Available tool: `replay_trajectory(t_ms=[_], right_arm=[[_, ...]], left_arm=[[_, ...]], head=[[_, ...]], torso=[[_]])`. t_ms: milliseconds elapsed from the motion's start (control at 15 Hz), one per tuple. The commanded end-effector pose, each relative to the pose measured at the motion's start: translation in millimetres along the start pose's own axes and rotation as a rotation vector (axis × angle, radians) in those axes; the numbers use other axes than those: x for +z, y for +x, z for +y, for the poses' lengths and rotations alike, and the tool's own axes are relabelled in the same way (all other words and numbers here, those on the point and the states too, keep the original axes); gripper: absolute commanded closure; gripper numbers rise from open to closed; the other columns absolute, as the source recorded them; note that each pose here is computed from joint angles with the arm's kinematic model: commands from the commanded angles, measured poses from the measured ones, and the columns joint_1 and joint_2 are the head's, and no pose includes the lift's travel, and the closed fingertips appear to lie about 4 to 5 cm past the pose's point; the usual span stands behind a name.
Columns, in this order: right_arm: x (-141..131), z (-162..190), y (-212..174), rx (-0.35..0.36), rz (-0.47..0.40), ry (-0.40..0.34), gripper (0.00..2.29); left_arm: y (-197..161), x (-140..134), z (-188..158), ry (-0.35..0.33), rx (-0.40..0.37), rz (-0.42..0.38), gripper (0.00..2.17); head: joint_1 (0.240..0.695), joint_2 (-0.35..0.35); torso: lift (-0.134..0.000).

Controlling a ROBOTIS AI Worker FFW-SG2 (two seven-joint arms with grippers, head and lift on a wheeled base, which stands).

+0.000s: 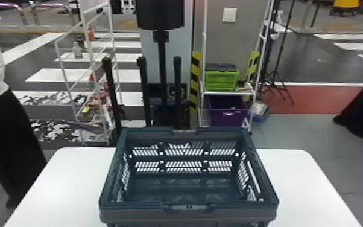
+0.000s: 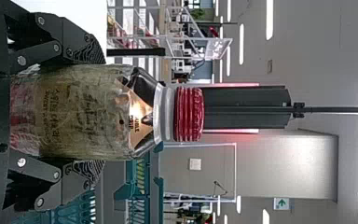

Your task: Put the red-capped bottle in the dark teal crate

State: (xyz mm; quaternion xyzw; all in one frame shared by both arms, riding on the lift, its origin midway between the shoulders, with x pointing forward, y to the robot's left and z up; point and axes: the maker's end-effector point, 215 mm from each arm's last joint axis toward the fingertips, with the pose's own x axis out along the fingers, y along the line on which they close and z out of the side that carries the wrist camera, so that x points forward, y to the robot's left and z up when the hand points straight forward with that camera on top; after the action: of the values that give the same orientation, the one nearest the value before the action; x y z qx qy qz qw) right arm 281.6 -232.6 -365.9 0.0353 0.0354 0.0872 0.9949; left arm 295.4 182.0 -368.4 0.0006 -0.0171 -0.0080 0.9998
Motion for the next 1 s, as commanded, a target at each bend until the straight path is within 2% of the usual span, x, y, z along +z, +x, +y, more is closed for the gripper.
replay_trajectory(t_ms=[0,600,800,933], right_arm=[[0.6,-0.1,0.0,0.000,-0.002,0.001,0.15],[-1.3,-0.4,-2.2,0.001,0.001,-0.001,0.15],[-1.6,-1.1,-2.7,0.000,0.003,-0.001,0.15],[-2.5,-0.6,-2.9,0.001,0.005,0.000,0.15]], left_arm=[[-0.3,0.2,-1.9,0.000,-0.003,0.000,1.89],[-1.8,5.5,-3.8,0.000,-0.003,-0.007,1.89],[9.0,41.5,16.0,0.033,0.015,-0.048,1.89],[26.5,63.0,36.5,0.085,0.029,-0.039,1.89]], head=[[0.499,0.000],[0.499,0.000],[0.499,0.000],[0.499,0.000]], torso=[[0.000],[0.000],[0.000],[0.000]])
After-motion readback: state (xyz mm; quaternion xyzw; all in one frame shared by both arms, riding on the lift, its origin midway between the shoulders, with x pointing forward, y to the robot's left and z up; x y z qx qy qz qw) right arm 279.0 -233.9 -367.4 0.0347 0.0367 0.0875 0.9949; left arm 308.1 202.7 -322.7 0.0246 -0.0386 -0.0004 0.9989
